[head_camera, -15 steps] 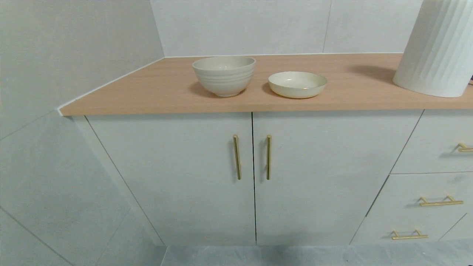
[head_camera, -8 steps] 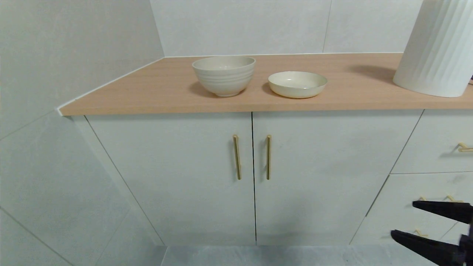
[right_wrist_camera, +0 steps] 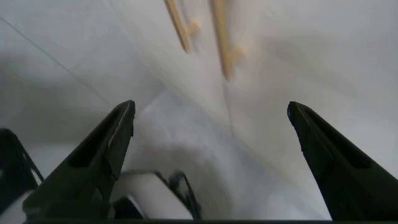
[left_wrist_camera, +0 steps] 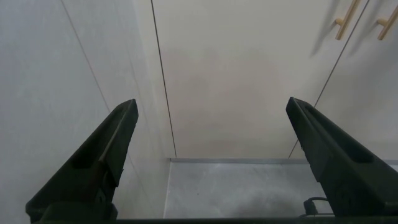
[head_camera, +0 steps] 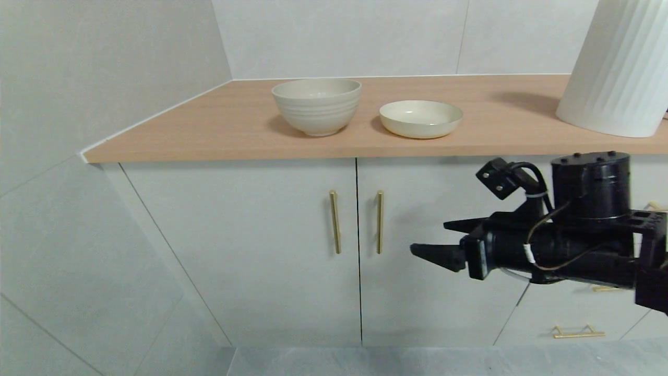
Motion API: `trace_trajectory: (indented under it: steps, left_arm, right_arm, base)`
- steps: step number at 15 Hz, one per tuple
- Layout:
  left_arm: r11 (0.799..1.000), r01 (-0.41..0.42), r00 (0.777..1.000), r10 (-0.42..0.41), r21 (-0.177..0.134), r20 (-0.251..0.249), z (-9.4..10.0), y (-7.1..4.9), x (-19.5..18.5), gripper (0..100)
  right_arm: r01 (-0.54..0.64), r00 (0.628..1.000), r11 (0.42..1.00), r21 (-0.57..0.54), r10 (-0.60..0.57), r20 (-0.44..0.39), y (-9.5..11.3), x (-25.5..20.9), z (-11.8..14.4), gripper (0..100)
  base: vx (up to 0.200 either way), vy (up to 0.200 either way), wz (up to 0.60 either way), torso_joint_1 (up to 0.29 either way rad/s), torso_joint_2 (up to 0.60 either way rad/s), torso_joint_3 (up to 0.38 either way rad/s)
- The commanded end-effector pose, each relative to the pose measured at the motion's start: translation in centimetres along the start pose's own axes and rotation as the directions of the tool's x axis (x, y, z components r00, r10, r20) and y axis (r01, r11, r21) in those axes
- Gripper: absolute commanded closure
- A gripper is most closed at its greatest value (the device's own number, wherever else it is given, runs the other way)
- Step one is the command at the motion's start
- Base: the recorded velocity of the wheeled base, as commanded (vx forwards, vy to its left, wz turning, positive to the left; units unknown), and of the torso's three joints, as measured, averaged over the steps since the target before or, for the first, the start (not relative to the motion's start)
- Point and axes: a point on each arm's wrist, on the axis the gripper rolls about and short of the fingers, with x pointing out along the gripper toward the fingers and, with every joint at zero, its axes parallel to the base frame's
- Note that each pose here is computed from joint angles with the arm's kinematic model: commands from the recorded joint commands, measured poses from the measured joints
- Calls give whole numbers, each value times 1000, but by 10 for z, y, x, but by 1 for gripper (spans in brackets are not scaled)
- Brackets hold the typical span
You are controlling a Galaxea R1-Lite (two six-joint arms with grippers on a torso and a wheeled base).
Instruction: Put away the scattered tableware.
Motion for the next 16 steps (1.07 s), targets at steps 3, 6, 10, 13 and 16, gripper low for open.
trace_trajectory:
  steps: [3, 6, 10, 13, 16]
  left_arm:
    - [1000, -1, 1000, 1, 1, 0, 0, 0, 0, 0]
    - [1000, -1, 1000, 1, 1, 0, 0, 0, 0, 0]
    - [1000, -1, 1000, 1, 2, 0, 0, 0, 0, 0]
    - [1000, -1, 1000, 1, 2, 0, 0, 0, 0, 0]
    - [1000, -1, 1000, 1, 2, 0, 0, 0, 0, 0]
  right_arm:
    - [-54, 996, 995, 89, 60, -60, 10, 47, -8, 0]
    - [-60, 997, 987, 149, 67, -42, 11, 56, -2, 0]
    - [-85, 995, 982, 167, 75, 68, 8, 72, -2, 0]
    - [-94, 993, 982, 163, 81, 86, 6, 88, -13, 0]
    - [-69, 993, 981, 179, 49, 110, 8, 106, -22, 0]
  base:
    - [0, 0, 0, 0, 0, 0]
    - [0, 0, 0, 0, 0, 0]
    - [0, 0, 0, 0, 0, 0]
    - [0, 0, 0, 0, 0, 0]
    - [0, 0, 0, 0, 0, 0]
